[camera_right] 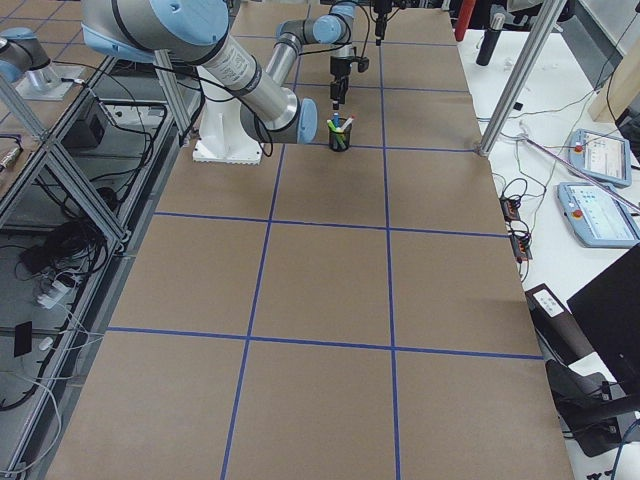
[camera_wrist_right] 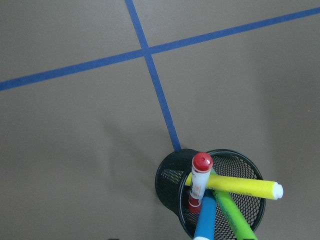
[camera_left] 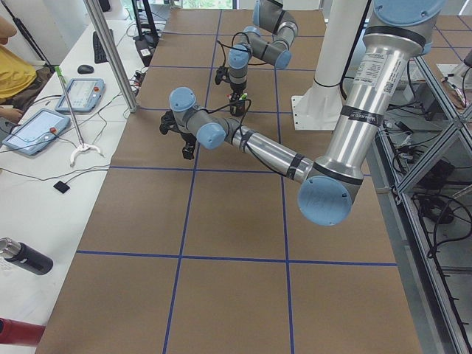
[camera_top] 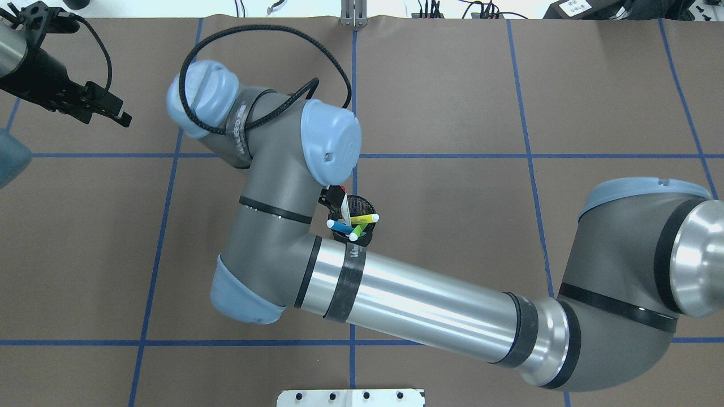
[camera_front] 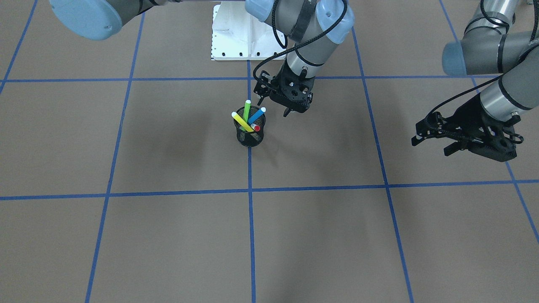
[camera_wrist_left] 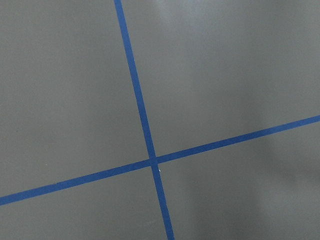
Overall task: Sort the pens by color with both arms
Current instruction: 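Lower the right gripper into the pen cup and grasp the blue marker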
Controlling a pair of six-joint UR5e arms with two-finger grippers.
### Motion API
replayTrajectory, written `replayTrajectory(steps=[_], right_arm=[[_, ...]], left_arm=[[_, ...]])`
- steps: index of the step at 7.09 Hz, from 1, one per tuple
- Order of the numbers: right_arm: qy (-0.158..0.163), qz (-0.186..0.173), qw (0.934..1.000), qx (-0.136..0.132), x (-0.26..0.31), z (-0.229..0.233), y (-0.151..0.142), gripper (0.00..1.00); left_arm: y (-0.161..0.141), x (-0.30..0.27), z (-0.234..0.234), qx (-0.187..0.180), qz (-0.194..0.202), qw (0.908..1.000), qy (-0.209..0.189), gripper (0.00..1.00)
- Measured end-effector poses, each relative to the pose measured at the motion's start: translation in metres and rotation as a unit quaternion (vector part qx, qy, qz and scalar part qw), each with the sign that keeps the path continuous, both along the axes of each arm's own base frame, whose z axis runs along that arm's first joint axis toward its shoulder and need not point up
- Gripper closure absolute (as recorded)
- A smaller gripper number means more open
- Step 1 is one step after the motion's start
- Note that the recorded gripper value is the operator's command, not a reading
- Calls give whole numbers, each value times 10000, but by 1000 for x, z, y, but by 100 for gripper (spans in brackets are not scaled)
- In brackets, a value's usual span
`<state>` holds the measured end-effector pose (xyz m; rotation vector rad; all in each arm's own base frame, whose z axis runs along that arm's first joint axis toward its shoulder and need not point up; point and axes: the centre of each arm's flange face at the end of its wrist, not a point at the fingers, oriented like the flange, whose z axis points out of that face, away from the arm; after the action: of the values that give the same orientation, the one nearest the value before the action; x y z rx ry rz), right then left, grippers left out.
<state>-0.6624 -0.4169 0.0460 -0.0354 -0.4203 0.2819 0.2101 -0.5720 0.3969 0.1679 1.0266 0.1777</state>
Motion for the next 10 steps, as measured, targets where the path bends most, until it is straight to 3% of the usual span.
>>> replayTrajectory(steps=[2,5,8,10], right_arm=[[305,-300,9988,220,-7,10,7,50],[475,-563,9964,431,-10,17,10,56],[528,-698,9949,492,-13,21,13,82],[589,-809,9937,507,-11,22,14,90]], left_arm=[[0,0,-1,-2,-4,10000,3,0],[1,0,-4,0,-11,10000,25,0],[1,-1,-4,-3,-15,10000,31,0],[1,-1,-3,-13,-16,10000,27,0]])
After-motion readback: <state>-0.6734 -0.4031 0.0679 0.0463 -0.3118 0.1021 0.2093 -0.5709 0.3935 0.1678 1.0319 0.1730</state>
